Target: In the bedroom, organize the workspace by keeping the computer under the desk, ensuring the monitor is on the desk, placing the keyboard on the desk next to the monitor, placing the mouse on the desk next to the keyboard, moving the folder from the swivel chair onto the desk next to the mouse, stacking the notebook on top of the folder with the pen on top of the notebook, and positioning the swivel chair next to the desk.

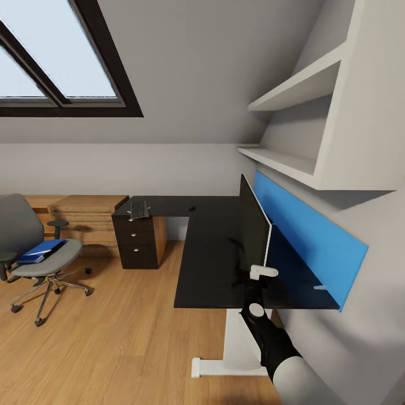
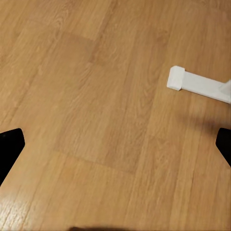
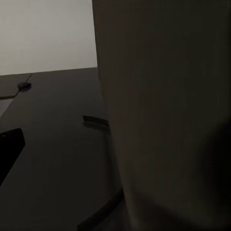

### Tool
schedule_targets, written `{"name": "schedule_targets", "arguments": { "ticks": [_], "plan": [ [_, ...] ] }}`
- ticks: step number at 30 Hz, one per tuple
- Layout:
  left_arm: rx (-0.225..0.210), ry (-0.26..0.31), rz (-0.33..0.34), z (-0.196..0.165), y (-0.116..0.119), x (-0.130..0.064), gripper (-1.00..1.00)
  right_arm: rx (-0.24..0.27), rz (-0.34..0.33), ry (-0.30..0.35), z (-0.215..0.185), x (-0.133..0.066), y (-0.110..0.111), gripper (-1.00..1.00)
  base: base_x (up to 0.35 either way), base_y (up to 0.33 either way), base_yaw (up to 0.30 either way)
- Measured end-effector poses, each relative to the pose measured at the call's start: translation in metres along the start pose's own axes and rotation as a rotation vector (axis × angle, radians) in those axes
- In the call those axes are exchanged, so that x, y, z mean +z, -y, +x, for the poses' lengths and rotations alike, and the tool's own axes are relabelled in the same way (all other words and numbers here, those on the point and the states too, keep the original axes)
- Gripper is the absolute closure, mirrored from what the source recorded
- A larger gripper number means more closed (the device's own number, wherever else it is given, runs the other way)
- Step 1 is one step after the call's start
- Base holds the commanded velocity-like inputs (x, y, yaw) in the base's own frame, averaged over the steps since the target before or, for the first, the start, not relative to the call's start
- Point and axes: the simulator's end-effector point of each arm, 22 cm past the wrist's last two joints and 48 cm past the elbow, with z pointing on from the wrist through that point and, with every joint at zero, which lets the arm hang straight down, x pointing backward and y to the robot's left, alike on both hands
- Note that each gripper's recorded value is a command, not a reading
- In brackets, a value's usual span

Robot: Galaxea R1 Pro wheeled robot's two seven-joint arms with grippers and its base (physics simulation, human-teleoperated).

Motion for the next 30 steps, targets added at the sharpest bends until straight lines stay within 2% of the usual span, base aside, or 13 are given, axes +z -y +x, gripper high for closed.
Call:
{"name": "schedule_targets", "arguments": {
  "ticks": [16, 30],
  "plan": [
    [-0.001, -0.001, -0.003, -0.011, 0.0, -0.017, -1.0, 0.0, 0.0, 0.0, -0.02, -0.003, 0.0, -1.0, 0.0, 0.0, 0.0],
    [-0.002, -0.001, -0.003, -0.011, 0.0, -0.017, -1.0, -0.001, 0.0, 0.0, -0.02, -0.003, 0.0, -1.0, 0.0, 0.0, 0.0]
  ]
}}
